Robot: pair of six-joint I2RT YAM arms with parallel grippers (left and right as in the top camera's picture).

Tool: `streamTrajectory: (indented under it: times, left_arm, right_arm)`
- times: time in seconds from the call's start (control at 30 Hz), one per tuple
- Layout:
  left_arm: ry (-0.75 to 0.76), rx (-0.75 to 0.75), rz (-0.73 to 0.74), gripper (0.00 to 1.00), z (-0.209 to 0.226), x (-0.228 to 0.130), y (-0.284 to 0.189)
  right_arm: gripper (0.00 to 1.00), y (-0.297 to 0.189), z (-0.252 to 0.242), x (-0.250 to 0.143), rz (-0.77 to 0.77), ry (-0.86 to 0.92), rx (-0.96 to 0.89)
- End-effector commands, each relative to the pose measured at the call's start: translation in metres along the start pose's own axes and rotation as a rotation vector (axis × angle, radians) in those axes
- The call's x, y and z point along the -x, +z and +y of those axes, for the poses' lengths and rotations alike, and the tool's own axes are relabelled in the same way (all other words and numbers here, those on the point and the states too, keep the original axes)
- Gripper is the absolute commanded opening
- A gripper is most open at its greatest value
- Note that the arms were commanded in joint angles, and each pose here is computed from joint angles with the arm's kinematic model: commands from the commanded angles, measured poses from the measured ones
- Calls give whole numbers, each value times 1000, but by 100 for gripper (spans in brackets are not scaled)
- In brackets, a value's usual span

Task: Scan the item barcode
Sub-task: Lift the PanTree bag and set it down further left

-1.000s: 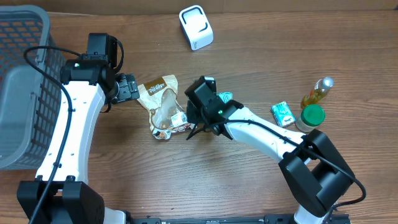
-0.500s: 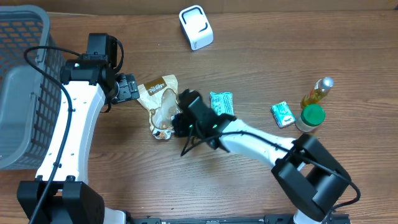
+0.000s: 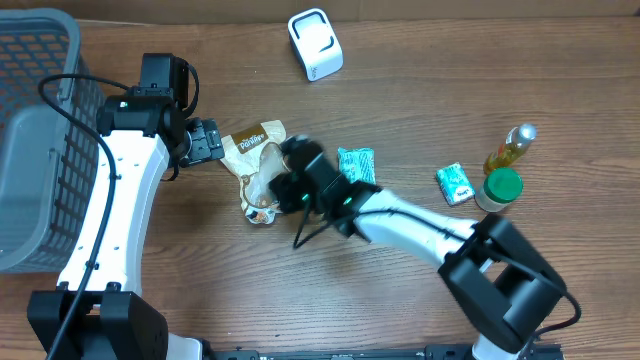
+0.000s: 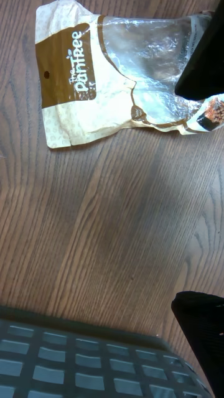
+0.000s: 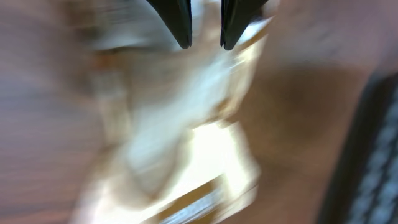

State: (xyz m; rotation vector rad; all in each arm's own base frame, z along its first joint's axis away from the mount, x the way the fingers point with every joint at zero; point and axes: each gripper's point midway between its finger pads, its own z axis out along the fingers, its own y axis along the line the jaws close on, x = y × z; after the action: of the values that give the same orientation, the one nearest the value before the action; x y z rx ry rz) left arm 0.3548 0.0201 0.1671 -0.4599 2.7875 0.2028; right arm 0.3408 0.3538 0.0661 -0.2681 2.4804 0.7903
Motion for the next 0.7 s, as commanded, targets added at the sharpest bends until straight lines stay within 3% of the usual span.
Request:
streamTrajectory:
  times: [0.0,0.2,0.67]
  left_arm:
    - [-8,-1,-6,100,-1,2,-1]
    - [-8,-1,-6,99,-1,2,-1]
    - [-8,-1,-6,100,-1,2,-1]
  right_arm:
    - [13,-7,-41,20,-34,51,-78]
    - [17,-14,-80,27,-22,119,-149]
    - [17,21,-58,-8,44,76,-102]
